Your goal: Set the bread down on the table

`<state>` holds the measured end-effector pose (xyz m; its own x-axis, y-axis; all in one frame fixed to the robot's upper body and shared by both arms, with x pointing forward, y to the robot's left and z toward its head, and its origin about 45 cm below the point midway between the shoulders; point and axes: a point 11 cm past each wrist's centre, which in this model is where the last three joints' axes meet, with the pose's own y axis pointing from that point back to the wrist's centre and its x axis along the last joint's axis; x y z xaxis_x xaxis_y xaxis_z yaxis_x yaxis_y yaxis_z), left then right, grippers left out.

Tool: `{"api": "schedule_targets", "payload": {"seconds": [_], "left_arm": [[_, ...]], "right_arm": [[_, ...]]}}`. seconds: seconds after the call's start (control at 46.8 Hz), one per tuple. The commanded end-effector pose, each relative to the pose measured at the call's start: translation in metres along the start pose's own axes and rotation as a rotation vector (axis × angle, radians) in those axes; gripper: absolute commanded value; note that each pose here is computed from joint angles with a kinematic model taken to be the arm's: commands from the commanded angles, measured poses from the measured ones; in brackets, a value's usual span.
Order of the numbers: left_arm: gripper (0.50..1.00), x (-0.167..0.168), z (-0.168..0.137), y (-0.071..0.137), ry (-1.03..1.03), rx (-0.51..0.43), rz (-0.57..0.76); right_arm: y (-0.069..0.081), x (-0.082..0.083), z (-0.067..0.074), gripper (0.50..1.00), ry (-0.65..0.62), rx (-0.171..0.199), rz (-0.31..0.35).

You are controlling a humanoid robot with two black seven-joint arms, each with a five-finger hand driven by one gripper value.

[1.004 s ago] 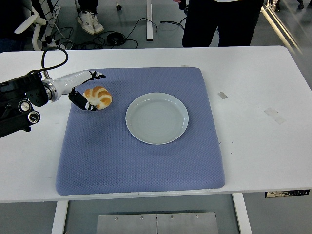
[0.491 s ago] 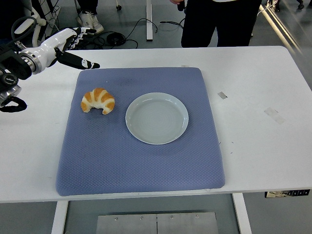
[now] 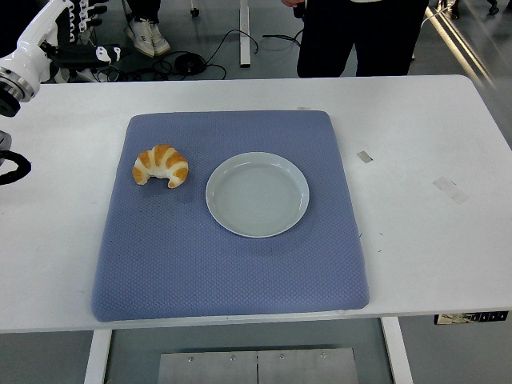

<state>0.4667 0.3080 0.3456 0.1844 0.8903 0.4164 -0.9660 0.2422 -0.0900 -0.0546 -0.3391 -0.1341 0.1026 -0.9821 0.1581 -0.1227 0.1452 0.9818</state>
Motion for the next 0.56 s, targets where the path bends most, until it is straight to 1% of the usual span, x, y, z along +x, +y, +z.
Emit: {"api": "schedule_targets", "payload": {"seconds": [0.0, 0.15, 0.171, 0.299, 0.385, 0.449, 0.491, 0.534], "left_arm": [[0.907, 0.001, -0.007, 0.003, 0.011, 0.01, 0.007], [0.908, 0.013, -0.012, 0.01, 0.046, -0.003, 0.053], [0.908, 0.014, -0.013, 0.01, 0.049, -0.002, 0.057], [0.91, 0.016, -0.016, 0.012, 0.055, 0.007, 0.063], [0.91, 0.018, -0.022, 0.016, 0.076, 0.02, 0.071], [0.911, 0.02, -0.023, 0.017, 0.076, 0.025, 0.074], [0.913, 0.021, -0.023, 0.017, 0.076, 0.026, 0.077], [0.914, 0.02, -0.023, 0.017, 0.076, 0.027, 0.075]], "right_arm": [[0.0, 0.0, 0.0, 1.0, 0.0, 0.0, 0.0], [0.0, 0.0, 0.0, 1.0, 0.001, 0.0, 0.004], [0.0, 0.0, -0.002, 1.0, 0.0, 0.003, -0.001], [-0.001, 0.001, -0.005, 1.0, -0.002, 0.008, 0.001], [0.0, 0.0, -0.001, 1.0, 0.0, 0.001, 0.0], [-0.001, 0.0, -0.006, 1.0, -0.003, 0.01, -0.002], [-0.001, -0.002, -0.006, 1.0, -0.008, 0.011, -0.005], [-0.001, -0.002, -0.004, 1.0, -0.001, 0.007, -0.008]]}}
